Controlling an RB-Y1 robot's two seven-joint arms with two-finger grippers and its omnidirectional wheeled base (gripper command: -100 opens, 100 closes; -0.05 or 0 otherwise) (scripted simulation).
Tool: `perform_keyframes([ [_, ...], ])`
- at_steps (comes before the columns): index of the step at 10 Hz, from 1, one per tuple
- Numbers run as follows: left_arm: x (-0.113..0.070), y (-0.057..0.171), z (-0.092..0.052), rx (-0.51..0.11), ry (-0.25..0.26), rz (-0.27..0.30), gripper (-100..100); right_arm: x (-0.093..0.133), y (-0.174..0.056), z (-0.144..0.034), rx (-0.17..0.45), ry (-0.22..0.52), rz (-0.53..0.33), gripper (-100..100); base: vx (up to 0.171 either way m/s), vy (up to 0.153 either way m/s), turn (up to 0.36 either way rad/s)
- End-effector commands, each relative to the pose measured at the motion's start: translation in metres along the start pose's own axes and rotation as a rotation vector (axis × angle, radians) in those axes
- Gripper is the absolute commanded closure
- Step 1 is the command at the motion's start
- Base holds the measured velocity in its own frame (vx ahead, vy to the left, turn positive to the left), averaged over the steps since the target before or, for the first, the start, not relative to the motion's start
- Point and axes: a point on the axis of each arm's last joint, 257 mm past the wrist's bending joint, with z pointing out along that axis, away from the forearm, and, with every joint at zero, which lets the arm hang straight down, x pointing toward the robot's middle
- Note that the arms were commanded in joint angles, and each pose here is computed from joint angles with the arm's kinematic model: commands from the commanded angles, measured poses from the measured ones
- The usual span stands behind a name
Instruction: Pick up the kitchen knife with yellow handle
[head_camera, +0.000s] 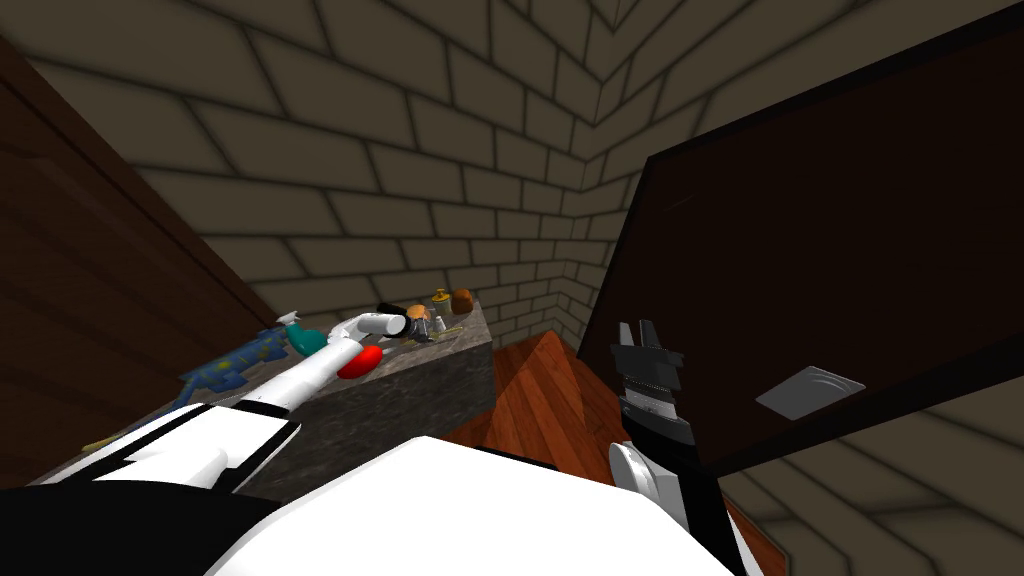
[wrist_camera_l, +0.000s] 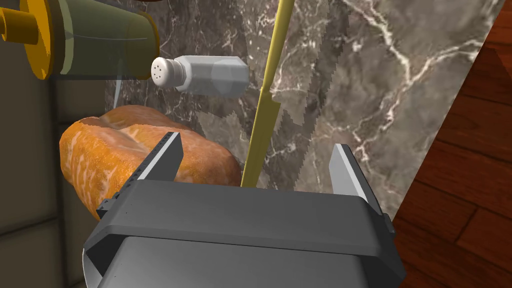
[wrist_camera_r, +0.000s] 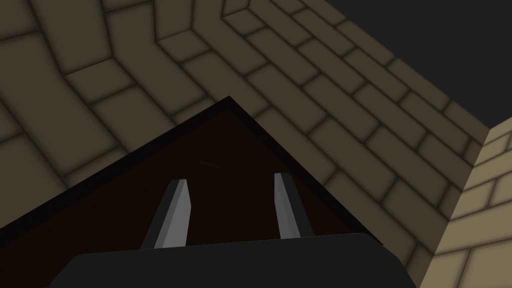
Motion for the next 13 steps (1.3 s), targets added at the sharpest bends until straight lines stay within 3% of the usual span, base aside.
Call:
perform_keyframes([
  [1, -0.001, 0.001, 0.002, -0.044, -0.019, -0.012, -100, 0.0, 0.0, 0.0, 0.0, 0.0, 0.0, 0, -0.019, 0.025, 0.017],
  [2, -0.001, -0.002, 0.003, -0.041, -0.02, -0.019, -100, 0.0, 0.0, 0.0, 0.0, 0.0, 0.0, 0, -0.009, 0.02, 0.001],
  [7, -0.004, 0.007, 0.007, -0.162, -0.065, -0.05, -100, 0.0, 0.0, 0.0, 0.0, 0.0, 0.0, 0, 0.007, 0.033, -0.007],
  [13, -0.006, 0.035, 0.008, -0.334, -0.116, -0.065, -100, 0.0, 0.0, 0.0, 0.0, 0.0, 0.0, 0, 0.03, 0.046, -0.027],
])
